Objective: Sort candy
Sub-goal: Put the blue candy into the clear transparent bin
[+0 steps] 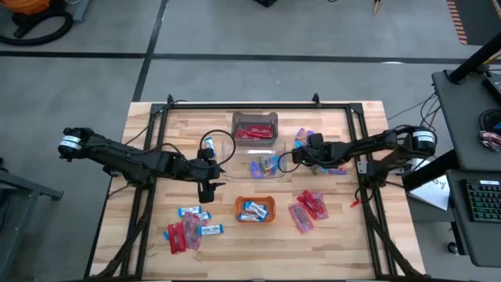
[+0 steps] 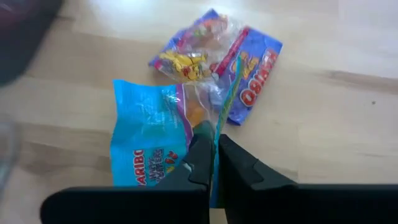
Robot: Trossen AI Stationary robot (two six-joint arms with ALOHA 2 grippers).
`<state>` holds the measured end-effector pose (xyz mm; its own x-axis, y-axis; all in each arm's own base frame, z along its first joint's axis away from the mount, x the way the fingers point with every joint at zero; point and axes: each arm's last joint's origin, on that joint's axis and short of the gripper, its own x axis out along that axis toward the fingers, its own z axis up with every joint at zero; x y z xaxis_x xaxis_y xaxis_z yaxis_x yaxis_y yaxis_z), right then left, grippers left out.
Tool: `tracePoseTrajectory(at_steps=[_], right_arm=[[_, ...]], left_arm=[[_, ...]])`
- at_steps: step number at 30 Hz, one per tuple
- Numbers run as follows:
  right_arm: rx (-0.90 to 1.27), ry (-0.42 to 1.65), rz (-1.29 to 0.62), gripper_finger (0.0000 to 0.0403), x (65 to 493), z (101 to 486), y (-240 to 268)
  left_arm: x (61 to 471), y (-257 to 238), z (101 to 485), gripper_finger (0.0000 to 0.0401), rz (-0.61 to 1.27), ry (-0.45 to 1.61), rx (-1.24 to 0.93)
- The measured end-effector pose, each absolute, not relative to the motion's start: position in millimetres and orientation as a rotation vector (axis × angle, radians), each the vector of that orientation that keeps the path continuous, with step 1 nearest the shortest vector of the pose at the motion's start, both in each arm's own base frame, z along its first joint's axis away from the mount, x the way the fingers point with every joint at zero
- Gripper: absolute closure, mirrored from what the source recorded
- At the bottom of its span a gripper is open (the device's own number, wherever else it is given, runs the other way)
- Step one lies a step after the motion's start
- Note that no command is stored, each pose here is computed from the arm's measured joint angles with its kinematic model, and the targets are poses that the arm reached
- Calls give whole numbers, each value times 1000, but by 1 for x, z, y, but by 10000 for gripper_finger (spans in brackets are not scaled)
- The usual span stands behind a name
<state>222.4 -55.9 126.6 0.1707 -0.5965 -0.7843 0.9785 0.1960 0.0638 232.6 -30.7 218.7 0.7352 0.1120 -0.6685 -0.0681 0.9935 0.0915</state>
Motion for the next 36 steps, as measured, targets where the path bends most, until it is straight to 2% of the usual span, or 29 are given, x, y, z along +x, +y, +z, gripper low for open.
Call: tracePoseTrajectory(at_steps=[13,21,28,36], right_arm=[[602,471,-1050,392,216,185,-33],[490,291,-767,392,232,217,-13],[456,217,-542,392,256,219,-2],[436,257,-541,391,273,207,-1]], left_arm=[[227,-30,221,210,103,778,65],[206,-25,236,210,186,876,69],[199,-15,241,210,406,837,31],[199,-4,241,210,491,829,-47]])
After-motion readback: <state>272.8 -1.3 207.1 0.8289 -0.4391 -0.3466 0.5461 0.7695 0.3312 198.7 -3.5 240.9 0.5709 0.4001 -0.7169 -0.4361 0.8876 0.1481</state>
